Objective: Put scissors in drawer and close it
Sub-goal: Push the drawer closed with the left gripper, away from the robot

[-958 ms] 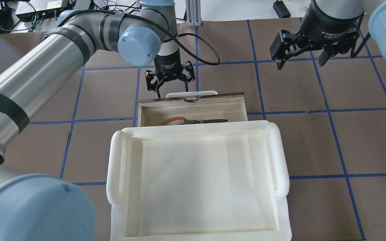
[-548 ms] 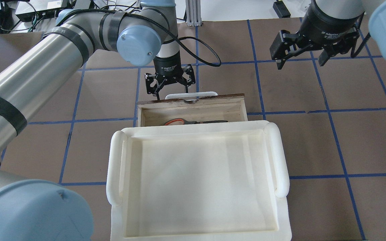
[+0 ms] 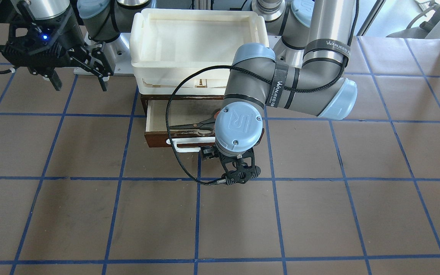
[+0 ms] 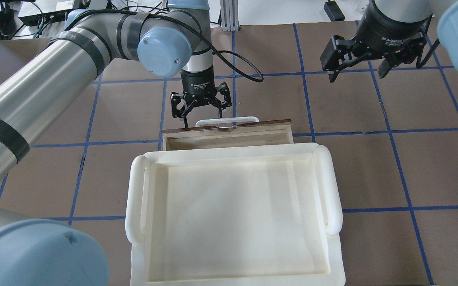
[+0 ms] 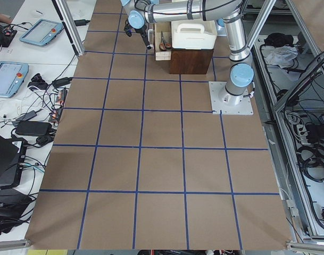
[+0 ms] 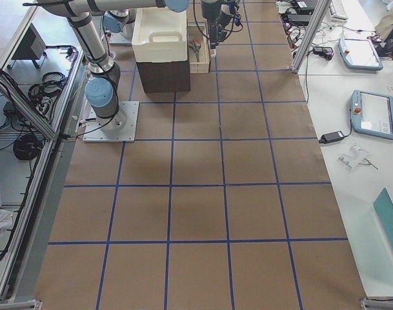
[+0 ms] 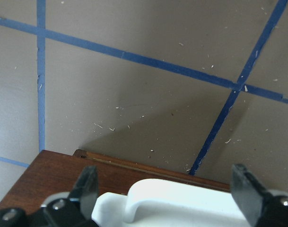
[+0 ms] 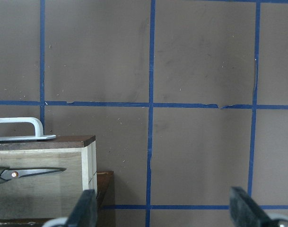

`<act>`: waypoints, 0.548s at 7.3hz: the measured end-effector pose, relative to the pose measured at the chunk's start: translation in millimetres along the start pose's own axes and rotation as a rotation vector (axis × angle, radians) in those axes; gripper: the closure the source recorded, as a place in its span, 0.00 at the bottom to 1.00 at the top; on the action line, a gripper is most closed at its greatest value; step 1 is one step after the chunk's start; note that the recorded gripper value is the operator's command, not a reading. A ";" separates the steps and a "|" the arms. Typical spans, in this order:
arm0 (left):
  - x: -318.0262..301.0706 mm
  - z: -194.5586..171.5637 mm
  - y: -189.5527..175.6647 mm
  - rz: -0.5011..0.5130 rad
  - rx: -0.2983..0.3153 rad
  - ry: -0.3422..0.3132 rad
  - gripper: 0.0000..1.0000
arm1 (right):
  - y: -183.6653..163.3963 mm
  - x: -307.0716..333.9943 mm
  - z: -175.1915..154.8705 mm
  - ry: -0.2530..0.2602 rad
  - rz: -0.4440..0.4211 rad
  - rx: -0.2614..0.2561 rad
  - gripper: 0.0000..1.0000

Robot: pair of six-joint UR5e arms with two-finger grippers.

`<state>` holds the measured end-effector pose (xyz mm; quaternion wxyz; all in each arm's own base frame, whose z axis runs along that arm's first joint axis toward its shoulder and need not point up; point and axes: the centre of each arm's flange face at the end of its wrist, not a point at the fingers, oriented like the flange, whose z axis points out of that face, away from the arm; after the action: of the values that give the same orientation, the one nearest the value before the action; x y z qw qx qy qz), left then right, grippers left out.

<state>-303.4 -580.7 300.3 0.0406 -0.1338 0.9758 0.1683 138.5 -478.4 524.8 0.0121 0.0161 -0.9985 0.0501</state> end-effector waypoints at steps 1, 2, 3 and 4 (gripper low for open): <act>2.4 3.1 4.5 0.006 -0.011 -0.010 0.00 | 0.0 0.0 0.0 0.001 0.000 0.000 0.00; 5.0 7.5 8.9 0.012 -0.022 -0.020 0.00 | 0.0 0.2 0.0 0.002 0.000 0.000 0.00; 6.1 11.7 12.0 0.016 -0.032 -0.029 0.00 | 0.0 0.3 0.0 0.003 0.000 0.000 0.00; 5.8 15.6 14.9 0.018 -0.042 -0.037 0.00 | 0.0 0.5 0.0 0.005 -0.001 0.000 0.00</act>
<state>-312.5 -563.3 289.6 0.0546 -0.1228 0.9723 0.1914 138.0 -478.4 524.9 0.0146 0.0163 -0.9985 0.0501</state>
